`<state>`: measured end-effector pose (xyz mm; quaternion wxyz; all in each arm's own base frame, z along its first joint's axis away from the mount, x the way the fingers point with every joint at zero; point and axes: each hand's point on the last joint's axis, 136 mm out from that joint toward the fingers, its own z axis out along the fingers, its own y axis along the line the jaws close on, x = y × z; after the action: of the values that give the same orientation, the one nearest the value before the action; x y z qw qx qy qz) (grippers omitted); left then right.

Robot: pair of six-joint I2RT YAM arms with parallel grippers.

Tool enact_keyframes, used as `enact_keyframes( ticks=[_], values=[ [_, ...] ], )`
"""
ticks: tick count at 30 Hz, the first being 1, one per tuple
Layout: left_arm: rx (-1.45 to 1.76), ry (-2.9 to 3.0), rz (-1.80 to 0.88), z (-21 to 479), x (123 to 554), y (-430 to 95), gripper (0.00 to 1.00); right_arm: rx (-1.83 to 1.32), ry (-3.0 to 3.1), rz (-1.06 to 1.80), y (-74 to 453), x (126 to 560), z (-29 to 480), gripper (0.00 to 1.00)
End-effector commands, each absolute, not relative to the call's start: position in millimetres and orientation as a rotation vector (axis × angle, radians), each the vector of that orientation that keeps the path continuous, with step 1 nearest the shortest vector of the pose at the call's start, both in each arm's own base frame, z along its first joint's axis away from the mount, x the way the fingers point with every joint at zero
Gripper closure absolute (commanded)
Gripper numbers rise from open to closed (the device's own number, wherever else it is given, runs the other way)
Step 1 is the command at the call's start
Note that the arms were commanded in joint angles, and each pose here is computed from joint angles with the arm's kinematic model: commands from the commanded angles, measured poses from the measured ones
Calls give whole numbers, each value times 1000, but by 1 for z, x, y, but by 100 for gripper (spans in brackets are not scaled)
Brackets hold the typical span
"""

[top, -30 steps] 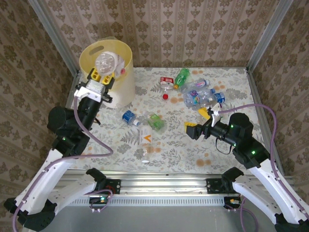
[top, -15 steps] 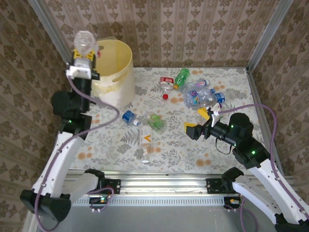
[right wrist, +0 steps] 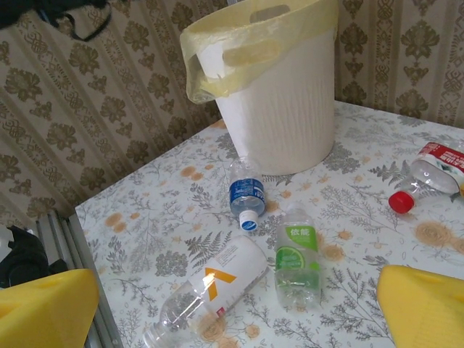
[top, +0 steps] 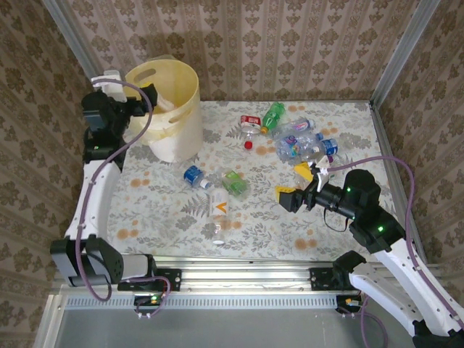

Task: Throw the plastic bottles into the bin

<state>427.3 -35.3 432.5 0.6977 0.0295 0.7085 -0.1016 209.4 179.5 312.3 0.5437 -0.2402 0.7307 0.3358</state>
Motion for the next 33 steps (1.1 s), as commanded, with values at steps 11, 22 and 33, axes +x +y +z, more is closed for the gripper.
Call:
enact_keyframes(
  ticks=[11, 22, 33],
  values=[
    [136, 1579, -450, 500, 283, -69, 0, -574, 1727, 821, 182, 207, 312, 0],
    [406, 2069, -489, 366, 249, -152, 0, -548, 1794, 788, 177, 209, 305, 0],
    [461, 2415, -519, 275, 228, -198, 0, -495, 1845, 719, 167, 215, 298, 0]
  ],
)
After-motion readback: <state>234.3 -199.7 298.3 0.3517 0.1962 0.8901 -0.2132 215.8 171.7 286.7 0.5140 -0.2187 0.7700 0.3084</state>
